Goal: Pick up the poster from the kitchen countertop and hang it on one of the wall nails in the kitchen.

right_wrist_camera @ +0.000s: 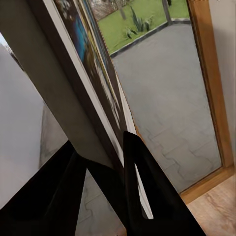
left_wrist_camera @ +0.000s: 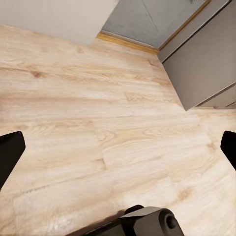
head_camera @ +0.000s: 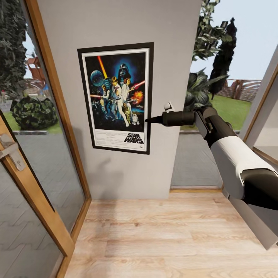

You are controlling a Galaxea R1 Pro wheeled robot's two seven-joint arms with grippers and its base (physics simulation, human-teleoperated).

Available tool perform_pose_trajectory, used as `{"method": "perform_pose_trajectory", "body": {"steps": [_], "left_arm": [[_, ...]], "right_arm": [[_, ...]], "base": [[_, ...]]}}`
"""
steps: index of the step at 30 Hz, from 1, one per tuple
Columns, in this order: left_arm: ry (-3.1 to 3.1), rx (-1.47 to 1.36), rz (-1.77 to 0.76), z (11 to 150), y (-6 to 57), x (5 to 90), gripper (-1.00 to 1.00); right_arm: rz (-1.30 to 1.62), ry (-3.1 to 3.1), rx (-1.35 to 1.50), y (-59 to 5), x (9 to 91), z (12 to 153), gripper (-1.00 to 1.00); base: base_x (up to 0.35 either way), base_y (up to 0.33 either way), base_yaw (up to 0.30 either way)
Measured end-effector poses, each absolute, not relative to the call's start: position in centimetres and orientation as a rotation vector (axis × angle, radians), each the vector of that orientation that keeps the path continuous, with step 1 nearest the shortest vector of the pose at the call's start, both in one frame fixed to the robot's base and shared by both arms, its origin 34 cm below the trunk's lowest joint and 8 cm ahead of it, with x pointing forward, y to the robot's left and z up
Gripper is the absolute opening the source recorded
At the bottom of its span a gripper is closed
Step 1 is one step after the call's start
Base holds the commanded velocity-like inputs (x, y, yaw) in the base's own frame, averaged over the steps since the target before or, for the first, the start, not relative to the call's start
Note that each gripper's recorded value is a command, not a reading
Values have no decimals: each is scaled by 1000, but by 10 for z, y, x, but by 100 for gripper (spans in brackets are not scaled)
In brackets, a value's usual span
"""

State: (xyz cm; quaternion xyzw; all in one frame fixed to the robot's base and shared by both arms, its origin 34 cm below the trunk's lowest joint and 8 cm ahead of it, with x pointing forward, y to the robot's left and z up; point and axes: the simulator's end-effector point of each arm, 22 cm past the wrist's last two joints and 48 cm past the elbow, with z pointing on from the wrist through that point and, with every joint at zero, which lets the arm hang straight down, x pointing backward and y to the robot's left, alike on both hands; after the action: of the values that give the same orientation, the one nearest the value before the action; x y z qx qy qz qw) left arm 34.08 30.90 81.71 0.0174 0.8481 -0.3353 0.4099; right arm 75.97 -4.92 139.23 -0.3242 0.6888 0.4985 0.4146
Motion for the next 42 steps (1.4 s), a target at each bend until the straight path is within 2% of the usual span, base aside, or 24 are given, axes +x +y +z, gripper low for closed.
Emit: {"method": "perform_pose_trajectory", "body": {"steps": [42], "left_arm": [[2133,22,-823,818,316,342,100]], "right_arm": [[1249,1733,-816,-46,760,1393,-100]], "base": [[123,0,0]]}}
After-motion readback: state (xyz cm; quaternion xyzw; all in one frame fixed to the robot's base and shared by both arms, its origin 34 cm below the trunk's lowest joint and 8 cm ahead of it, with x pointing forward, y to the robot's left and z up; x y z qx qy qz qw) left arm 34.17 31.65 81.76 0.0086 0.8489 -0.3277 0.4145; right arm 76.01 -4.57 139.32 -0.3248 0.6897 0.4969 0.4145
